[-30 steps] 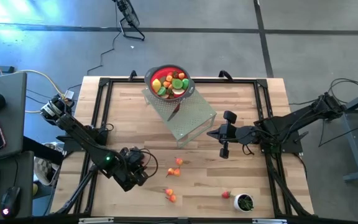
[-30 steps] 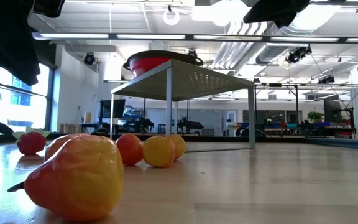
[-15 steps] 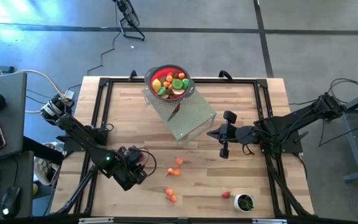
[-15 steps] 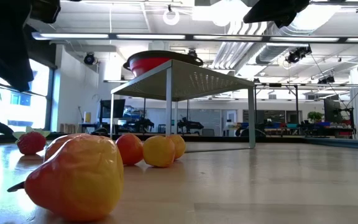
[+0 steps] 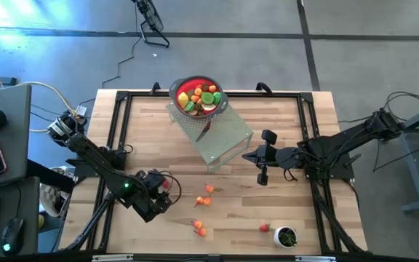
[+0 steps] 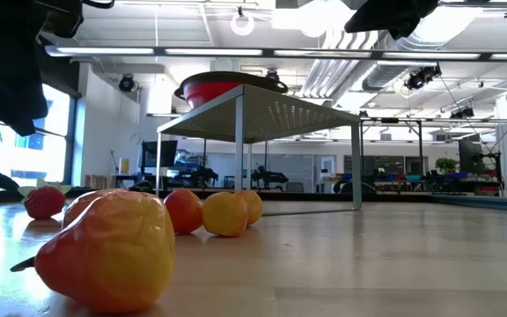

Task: Pick & Place Fruit
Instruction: Put the strawberry into the red strainer on the shelf

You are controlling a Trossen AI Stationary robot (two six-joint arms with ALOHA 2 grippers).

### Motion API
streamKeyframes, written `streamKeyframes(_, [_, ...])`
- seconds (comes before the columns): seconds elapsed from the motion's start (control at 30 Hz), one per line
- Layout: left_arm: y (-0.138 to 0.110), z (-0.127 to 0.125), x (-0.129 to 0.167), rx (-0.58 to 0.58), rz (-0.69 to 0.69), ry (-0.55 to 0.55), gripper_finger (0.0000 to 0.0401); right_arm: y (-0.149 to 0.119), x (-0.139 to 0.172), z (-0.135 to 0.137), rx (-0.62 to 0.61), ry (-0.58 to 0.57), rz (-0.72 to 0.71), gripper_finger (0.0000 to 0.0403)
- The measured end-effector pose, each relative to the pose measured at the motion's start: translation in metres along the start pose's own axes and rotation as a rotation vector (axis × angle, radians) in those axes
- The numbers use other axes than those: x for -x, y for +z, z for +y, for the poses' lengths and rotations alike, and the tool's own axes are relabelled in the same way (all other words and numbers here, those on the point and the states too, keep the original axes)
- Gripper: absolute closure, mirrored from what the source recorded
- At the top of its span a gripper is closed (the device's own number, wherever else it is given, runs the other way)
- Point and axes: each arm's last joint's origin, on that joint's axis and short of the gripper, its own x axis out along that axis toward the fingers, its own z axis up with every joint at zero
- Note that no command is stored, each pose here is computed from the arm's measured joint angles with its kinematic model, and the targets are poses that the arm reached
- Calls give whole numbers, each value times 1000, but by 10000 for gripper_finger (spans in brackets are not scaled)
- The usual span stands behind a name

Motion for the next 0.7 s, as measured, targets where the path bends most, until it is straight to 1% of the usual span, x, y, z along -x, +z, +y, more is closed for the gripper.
streamKeyframes(0.07, [0, -1, -1, 31, -10, 0, 139, 0, 0, 0, 0, 0, 0, 400])
streamKeyframes(0.17, [-1, -1, -5, 125, -50, 24, 139, 0, 0, 0, 0, 0, 0, 400])
streamKeyframes(0.27, [-5, -2, -13, 196, -57, 53, 139, 0, 0, 0, -1, 0, 0, 400])
streamKeyframes(0.37, [-10, -2, -21, 241, -50, 95, 139, 0, 0, 0, -2, 0, 0, 400])
streamKeyframes(0.57, [-18, 5, -35, 332, -58, 240, 139, 0, 0, 0, -3, 1, 0, 400])
streamKeyframes(0.63, [-19, 6, -37, 346, -52, 258, 139, 0, 0, 0, -3, 1, 0, 400])
streamKeyframes(0.7, [-19, 5, -37, 346, -54, 248, 139, 0, 0, 0, -3, 0, 0, 400])
